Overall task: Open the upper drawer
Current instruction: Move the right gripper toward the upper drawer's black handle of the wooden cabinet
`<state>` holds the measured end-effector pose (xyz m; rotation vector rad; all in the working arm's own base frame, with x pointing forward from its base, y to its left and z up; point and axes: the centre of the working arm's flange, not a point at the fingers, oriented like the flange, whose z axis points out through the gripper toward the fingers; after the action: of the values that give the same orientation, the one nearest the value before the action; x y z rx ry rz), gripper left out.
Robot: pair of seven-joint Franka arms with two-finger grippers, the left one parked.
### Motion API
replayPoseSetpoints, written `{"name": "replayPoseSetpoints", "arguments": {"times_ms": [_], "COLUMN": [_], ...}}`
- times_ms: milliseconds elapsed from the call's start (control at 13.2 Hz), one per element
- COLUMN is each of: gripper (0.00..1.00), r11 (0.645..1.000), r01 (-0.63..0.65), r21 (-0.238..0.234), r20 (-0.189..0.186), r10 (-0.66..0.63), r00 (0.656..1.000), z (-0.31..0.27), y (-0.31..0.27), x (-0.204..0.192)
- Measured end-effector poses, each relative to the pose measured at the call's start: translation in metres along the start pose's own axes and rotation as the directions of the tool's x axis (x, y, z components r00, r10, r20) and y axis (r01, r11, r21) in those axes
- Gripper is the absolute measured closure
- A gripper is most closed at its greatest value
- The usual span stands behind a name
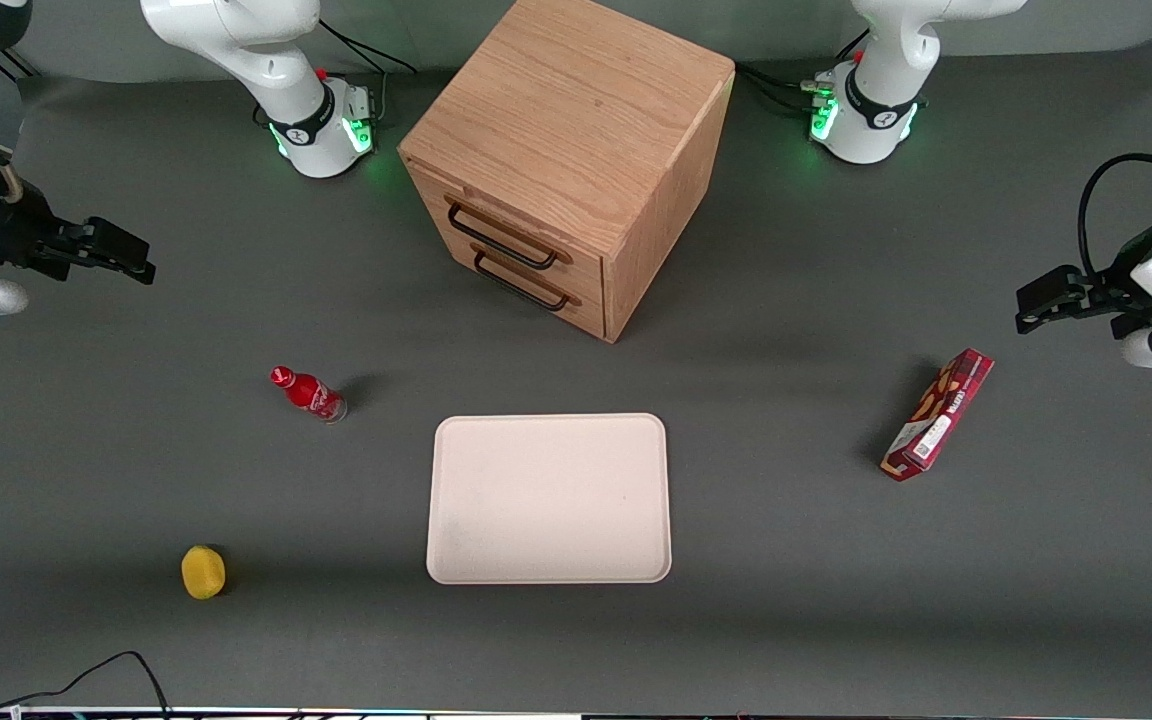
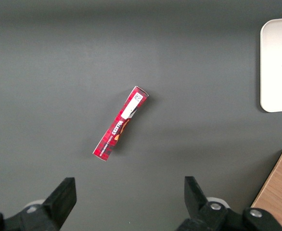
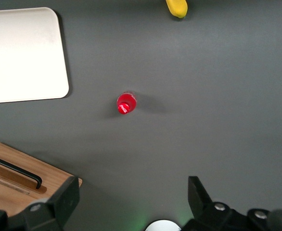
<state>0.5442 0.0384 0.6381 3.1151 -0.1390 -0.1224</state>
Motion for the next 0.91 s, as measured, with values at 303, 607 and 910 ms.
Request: {"name": "replayPoseSetpoints", "arguments": {"times_ms": [303,607,910], "gripper": [0.0,0.0,0.0], "r11": [1.0,1.0,1.0], "r01": [-0.005,-0.007,-0.004], "r21": [0.006,0.02,0.024], "r20": [-0.002,-0.003,-0.03], "r10": [0.005,0.007,0.005], "r00": [1.0,1.0,1.0], "z": [-0.003,-0.004,-0.016], "y": [0.003,0.004,0.003], "x": [0.0,0.0,-0.001]}}
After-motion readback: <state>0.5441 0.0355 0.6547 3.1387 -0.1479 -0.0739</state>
